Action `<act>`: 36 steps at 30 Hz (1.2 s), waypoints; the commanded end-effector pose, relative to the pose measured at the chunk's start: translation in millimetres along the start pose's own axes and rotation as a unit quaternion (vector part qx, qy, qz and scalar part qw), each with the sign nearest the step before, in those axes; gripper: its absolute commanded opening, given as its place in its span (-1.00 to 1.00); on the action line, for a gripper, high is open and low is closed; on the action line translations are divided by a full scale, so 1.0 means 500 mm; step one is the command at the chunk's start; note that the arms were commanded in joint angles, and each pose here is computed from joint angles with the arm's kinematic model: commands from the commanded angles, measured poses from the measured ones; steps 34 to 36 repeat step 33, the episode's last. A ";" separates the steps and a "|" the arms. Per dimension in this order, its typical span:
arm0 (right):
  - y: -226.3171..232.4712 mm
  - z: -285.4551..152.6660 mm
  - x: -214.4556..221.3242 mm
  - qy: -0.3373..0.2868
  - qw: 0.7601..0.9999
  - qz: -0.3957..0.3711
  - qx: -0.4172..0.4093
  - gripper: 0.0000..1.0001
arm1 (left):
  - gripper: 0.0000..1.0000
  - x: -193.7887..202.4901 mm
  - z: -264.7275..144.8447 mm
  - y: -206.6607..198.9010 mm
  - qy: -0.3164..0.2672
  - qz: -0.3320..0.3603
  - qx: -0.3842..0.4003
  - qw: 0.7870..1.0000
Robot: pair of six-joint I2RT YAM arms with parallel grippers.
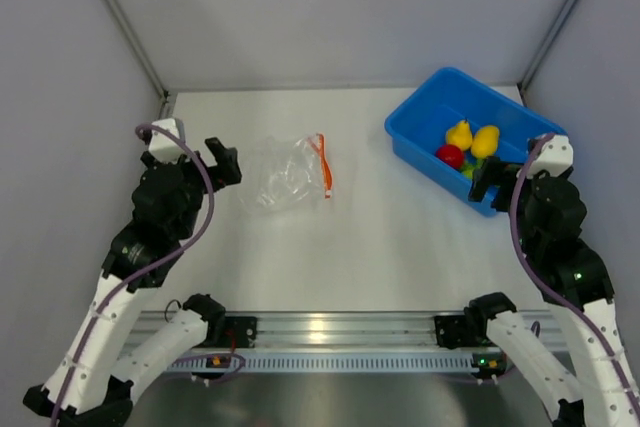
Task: Open the zip-top bag and remove the fake food
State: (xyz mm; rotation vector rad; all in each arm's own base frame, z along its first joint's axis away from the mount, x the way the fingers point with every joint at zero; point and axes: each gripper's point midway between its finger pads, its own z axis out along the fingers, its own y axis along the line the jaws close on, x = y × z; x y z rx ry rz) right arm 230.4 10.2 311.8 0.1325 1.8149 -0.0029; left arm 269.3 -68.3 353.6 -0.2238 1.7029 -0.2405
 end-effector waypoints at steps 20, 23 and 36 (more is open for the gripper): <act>-0.027 -0.090 0.050 -0.050 0.998 -0.005 -0.027 0.99 | 0.97 0.111 -0.138 0.096 0.020 0.067 0.026 0.997; -0.020 -0.090 0.054 -0.049 0.998 -0.004 -0.037 0.99 | 0.96 0.132 -0.135 0.092 0.032 0.062 0.034 0.997; -0.036 -0.090 0.052 -0.053 0.998 -0.005 -0.016 0.99 | 0.97 0.112 -0.148 0.096 0.012 0.053 0.032 0.998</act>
